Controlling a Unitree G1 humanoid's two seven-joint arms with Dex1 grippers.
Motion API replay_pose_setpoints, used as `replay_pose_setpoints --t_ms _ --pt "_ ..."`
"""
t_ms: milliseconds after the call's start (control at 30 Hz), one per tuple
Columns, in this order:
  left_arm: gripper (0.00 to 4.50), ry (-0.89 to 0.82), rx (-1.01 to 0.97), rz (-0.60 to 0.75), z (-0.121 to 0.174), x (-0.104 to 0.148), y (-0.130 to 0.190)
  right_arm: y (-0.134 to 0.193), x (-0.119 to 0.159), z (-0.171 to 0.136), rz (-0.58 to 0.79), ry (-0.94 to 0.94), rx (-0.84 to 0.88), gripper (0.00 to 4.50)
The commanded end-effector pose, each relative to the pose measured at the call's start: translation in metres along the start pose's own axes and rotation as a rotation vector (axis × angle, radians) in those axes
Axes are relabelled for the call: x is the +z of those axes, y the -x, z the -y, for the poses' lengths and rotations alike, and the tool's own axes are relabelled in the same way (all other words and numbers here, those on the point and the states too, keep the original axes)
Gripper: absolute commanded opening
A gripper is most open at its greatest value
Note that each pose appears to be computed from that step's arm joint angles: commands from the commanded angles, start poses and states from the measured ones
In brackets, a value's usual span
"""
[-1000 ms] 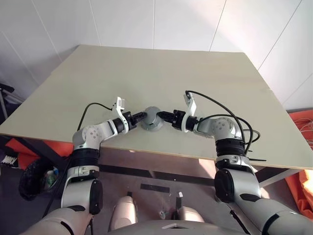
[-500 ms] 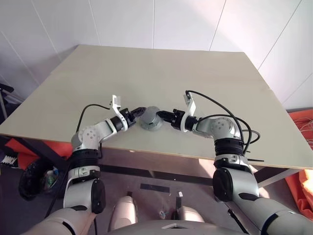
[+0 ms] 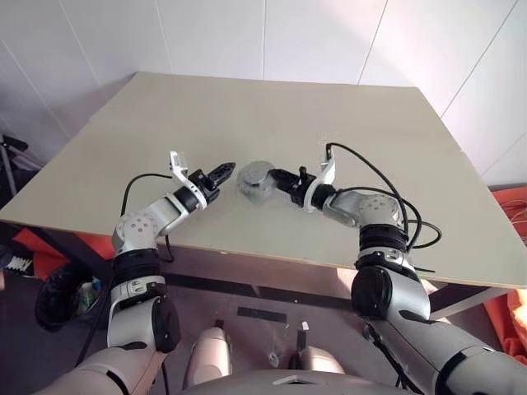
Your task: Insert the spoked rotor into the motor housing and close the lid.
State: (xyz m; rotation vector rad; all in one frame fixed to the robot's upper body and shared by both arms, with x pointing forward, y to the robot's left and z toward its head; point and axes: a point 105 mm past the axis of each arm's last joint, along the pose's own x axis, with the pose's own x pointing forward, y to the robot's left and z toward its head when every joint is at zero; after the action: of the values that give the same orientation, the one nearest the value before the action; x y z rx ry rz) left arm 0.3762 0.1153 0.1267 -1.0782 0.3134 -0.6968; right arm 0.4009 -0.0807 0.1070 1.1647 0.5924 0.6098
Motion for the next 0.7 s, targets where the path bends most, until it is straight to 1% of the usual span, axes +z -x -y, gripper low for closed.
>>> replay_pose_setpoints --t_ms 33,267,400,500,700 --pt "0.0 -0.009 -0.059 0.047 0.014 0.01 -0.001 -0.001 0.023 -0.032 0.1 -0.034 0.131 1.18" --pt "0.0 0.096 -0.087 0.129 0.015 0.022 0.001 0.004 0.027 -0.047 0.108 -0.052 0.194 1.18" --pt "0.0 0.139 -0.099 0.133 0.016 0.022 0.002 0.009 0.026 -0.069 0.094 -0.059 0.292 1.18" --pt "0.0 0.155 -0.097 0.119 0.015 0.017 0.001 0.011 0.02 -0.084 0.064 -0.046 0.347 1.18" --pt "0.0 0.171 -0.11 0.099 0.019 0.01 -0.002 0.01 0.013 -0.082 0.052 -0.023 0.325 1.18"
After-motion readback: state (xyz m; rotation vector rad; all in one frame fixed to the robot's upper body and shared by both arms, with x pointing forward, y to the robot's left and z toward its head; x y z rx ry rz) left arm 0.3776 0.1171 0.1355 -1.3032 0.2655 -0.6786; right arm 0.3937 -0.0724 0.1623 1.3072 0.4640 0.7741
